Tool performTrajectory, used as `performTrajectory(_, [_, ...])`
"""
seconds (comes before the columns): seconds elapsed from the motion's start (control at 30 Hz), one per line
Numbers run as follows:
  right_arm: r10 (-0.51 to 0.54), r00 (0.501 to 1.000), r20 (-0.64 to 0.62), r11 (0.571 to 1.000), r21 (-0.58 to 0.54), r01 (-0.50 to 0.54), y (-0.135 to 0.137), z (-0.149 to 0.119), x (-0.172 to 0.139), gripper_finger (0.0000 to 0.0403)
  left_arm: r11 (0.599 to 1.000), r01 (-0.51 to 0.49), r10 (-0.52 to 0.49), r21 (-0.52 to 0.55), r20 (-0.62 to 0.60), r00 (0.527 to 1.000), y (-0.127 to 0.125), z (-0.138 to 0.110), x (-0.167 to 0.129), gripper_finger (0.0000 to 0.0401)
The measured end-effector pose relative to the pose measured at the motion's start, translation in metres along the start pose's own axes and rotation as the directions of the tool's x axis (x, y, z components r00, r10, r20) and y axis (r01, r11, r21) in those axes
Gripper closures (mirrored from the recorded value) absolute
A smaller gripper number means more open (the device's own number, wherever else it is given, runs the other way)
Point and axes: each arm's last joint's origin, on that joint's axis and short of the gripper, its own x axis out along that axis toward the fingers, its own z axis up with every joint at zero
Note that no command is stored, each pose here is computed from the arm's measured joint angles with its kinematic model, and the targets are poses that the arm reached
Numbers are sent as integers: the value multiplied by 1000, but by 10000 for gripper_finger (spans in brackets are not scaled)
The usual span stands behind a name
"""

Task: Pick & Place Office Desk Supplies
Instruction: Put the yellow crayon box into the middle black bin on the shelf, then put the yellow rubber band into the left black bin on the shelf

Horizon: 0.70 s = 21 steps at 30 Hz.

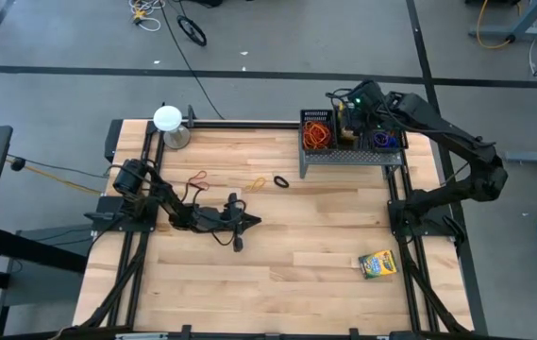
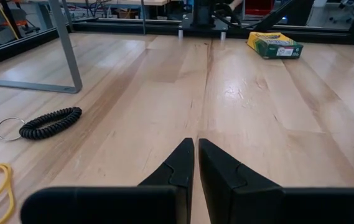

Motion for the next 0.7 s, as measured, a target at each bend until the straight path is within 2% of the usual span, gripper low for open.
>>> performTrajectory(0.23, [-65,996,-56,998,15,66,-2,-2,0,209,1000,0,0,0,0,1000,0,0,0,369])
performTrajectory(0.4, [-118,990,-72,992,46,122,1,1,-5,205,1000,0,0,-6,0,1000,0,0,0,369])
performTrajectory(0.57, [-193,981,-27,977,87,195,9,-1,-28,243,1000,0,0,-6,1,1000,0,0,0,369])
performTrajectory(0.7, [-169,981,99,970,190,149,14,-7,-50,294,1000,0,0,9,9,1000,-1,2,2,369])
